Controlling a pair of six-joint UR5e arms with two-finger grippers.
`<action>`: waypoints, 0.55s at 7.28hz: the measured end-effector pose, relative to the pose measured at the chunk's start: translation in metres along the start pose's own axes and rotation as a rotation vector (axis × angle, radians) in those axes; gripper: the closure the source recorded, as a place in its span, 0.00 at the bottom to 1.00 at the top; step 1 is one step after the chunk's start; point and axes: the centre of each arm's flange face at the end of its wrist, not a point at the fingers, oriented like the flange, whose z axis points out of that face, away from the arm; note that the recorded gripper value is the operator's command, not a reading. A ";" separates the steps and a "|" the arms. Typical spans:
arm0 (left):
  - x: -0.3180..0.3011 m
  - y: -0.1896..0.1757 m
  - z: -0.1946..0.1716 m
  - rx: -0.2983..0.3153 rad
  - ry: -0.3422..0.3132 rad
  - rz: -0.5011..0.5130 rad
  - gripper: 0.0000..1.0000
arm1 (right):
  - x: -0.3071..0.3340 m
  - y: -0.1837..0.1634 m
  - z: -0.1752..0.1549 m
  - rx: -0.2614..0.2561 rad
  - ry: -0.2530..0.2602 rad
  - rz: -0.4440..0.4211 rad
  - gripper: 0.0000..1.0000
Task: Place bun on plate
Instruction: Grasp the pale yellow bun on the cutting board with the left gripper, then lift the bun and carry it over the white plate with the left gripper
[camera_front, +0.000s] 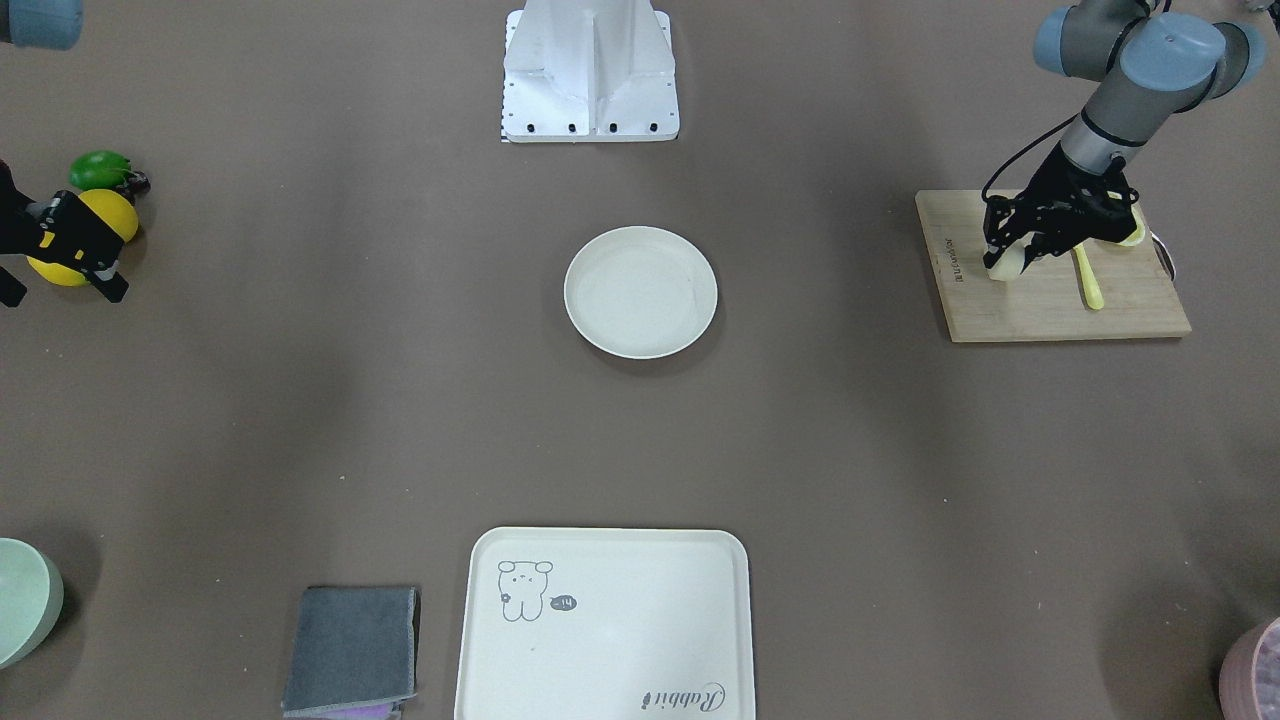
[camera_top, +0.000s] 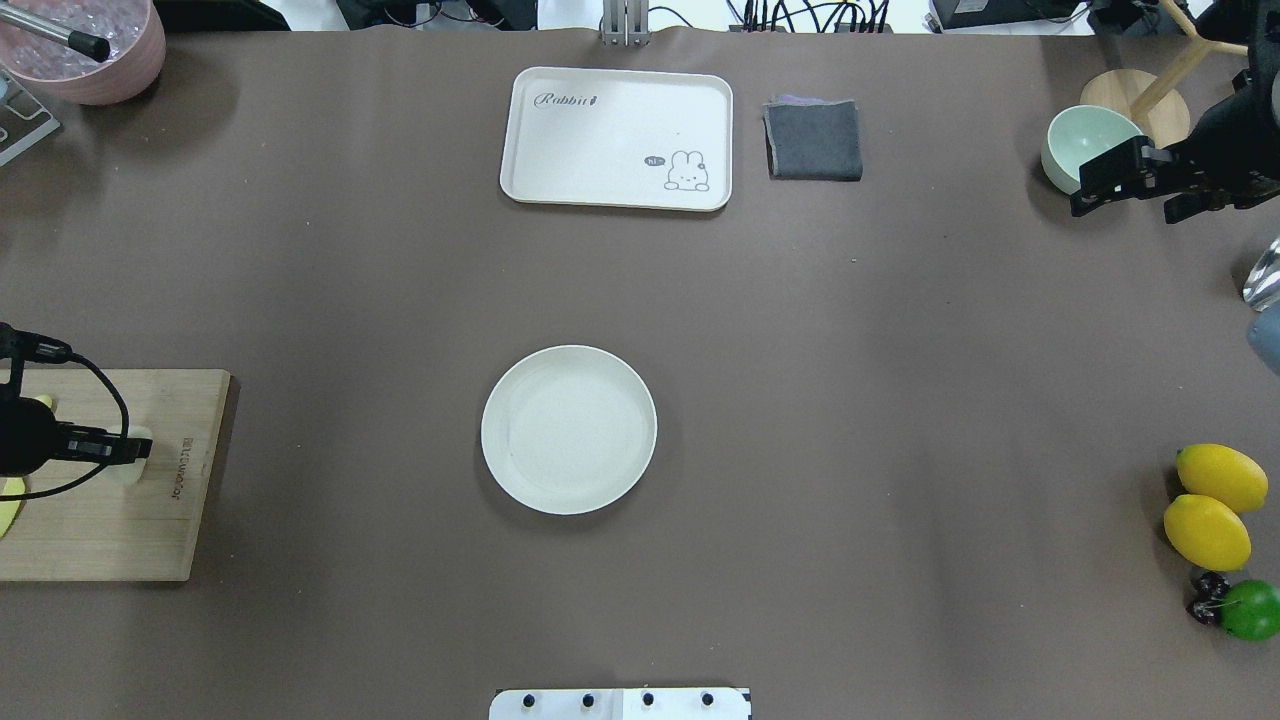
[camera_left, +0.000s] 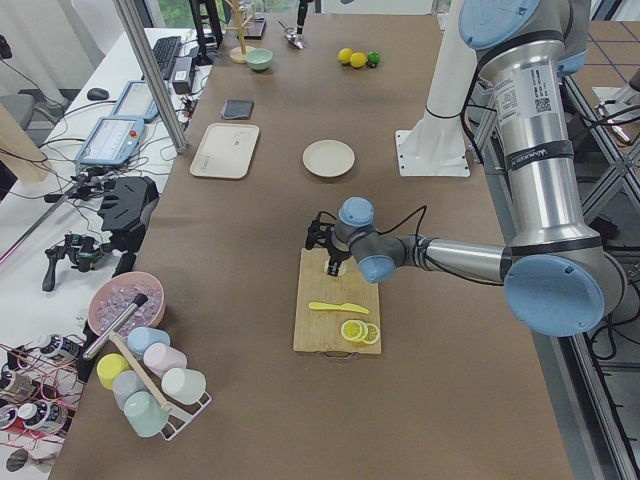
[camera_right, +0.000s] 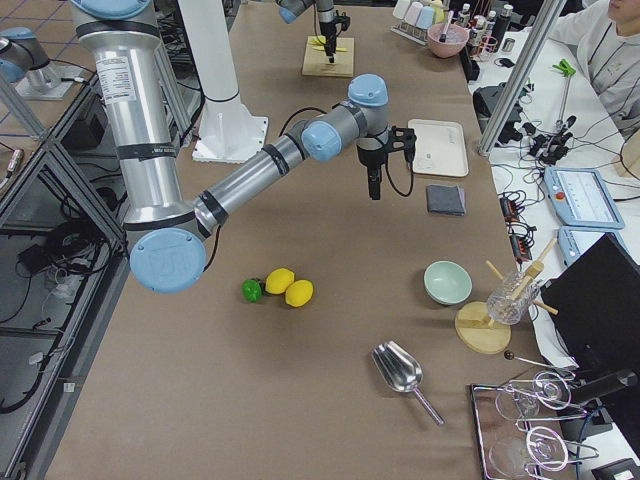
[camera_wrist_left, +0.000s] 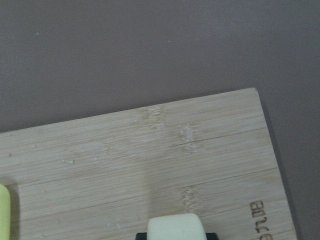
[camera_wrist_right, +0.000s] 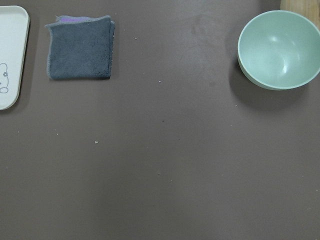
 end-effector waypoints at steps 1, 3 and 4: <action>0.015 -0.008 -0.006 0.013 0.031 0.002 0.60 | 0.002 -0.001 -0.001 0.003 0.001 0.003 0.00; 0.066 -0.040 -0.009 0.037 0.132 -0.052 0.60 | 0.012 -0.002 -0.003 0.006 0.008 0.015 0.00; 0.101 -0.062 -0.010 0.054 0.192 -0.091 0.60 | 0.028 0.000 -0.004 0.003 0.020 0.009 0.00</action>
